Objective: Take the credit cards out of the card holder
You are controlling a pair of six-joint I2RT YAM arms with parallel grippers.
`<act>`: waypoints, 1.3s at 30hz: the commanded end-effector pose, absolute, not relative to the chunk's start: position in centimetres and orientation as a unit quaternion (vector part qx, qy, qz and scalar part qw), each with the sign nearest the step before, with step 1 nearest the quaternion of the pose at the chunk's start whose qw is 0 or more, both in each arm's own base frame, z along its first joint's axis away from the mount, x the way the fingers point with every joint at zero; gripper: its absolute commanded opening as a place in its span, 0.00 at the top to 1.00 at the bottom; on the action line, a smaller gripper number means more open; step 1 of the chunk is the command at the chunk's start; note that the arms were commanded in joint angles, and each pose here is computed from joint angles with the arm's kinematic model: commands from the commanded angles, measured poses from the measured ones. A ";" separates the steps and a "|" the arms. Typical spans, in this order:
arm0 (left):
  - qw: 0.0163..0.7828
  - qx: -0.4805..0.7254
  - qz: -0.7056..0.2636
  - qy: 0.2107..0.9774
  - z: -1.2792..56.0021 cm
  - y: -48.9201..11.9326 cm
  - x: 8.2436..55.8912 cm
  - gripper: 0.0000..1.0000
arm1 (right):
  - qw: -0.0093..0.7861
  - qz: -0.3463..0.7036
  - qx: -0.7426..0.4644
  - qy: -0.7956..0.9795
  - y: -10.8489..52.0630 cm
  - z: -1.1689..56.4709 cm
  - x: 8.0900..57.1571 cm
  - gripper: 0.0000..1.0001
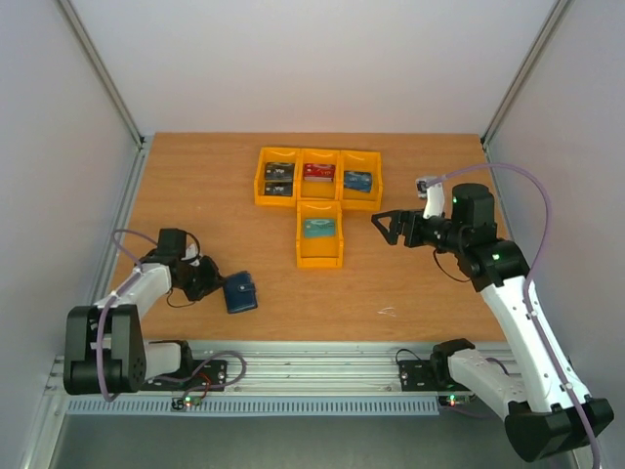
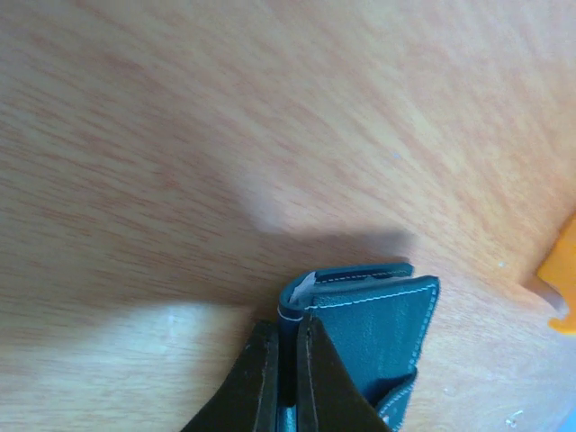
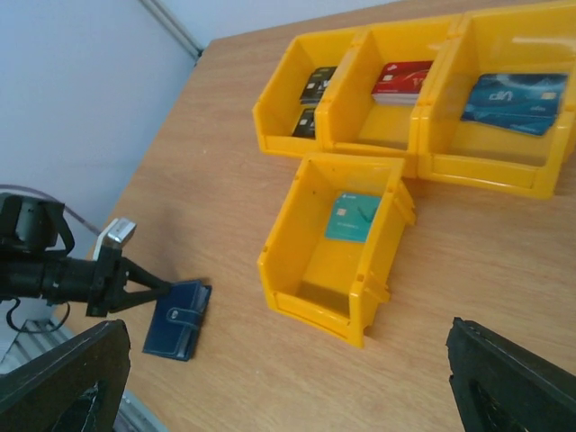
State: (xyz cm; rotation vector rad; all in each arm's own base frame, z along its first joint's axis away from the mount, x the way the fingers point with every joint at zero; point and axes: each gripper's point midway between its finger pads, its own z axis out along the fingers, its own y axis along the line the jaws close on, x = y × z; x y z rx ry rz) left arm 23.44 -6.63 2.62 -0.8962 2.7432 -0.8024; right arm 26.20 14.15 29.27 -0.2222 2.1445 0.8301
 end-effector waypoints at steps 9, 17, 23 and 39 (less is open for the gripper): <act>0.438 -0.007 -0.341 0.832 23.9 -9.3 29.4 1.00 | 0.357 0.445 -0.289 0.769 24.7 36.1 23.1 0.04; 0.610 0.212 -0.366 0.670 40.5 -14.2 25.4 1.00 | 0.357 0.499 -0.403 0.679 32.0 41.3 22.8 0.02; 0.647 0.235 -0.381 0.617 45.1 -15.2 23.3 1.00 | 0.342 0.505 -0.446 0.655 35.9 41.3 22.7 0.01; 0.622 0.238 -0.436 0.605 44.4 -16.6 22.6 1.00 | 0.338 0.537 -0.431 0.641 39.1 41.9 23.3 0.57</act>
